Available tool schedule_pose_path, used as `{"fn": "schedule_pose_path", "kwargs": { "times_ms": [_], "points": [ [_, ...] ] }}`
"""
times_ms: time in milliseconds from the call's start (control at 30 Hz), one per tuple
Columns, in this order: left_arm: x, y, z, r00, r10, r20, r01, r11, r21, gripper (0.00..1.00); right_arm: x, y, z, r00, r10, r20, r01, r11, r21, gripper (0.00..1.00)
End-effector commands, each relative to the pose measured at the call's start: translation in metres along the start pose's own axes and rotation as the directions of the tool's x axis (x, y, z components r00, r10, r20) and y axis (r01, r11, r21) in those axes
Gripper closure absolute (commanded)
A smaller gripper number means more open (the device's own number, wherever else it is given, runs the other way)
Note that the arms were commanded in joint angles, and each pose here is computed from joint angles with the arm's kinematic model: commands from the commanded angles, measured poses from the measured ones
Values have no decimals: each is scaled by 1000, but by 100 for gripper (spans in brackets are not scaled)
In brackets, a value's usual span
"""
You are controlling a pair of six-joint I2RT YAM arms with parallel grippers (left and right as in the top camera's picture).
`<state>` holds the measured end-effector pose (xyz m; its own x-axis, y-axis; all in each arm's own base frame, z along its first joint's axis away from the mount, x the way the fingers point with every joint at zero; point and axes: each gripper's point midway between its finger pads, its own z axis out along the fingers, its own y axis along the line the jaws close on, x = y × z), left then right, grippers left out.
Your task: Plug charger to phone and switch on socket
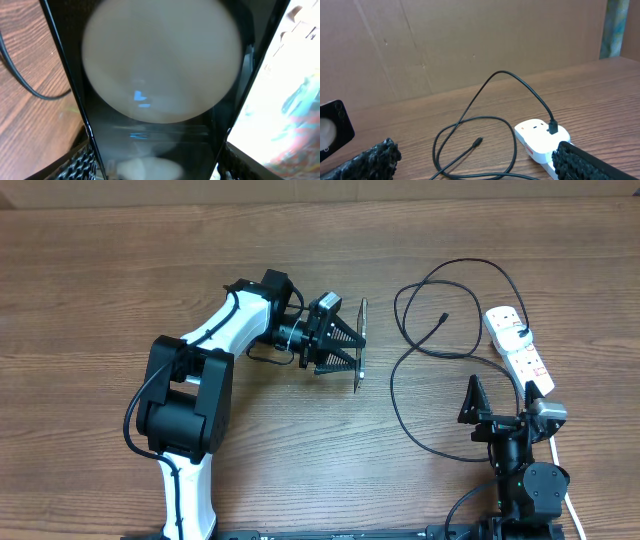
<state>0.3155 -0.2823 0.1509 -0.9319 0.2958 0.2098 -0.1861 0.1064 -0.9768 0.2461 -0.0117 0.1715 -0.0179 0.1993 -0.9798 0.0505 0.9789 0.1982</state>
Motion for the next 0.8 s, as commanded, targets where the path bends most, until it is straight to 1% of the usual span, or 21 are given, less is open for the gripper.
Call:
{"fn": "schedule_pose_path", "kwargs": {
  "times_ms": [0,133,300,500,767],
  "points": [
    [-3,-8,-4,996,-84,-1,84,995,57,49,1,0,0,1000,-7,6,7,1000,0,0],
    [-4,-8,-5,990,-139,-3,139,989,57,49,1,0,0,1000,-7,6,7,1000,1,0],
    [-4,-8,-5,988,-152,-4,152,987,57,46,1,0,0,1000,-7,6,7,1000,0,0],
    [-4,-8,-5,988,-152,-4,152,987,57,49,1,0,0,1000,-7,6,7,1000,0,0],
    [-4,-8,-5,988,-152,-4,152,987,57,50,1,0,0,1000,-7,6,7,1000,0,0]
  ]
}}
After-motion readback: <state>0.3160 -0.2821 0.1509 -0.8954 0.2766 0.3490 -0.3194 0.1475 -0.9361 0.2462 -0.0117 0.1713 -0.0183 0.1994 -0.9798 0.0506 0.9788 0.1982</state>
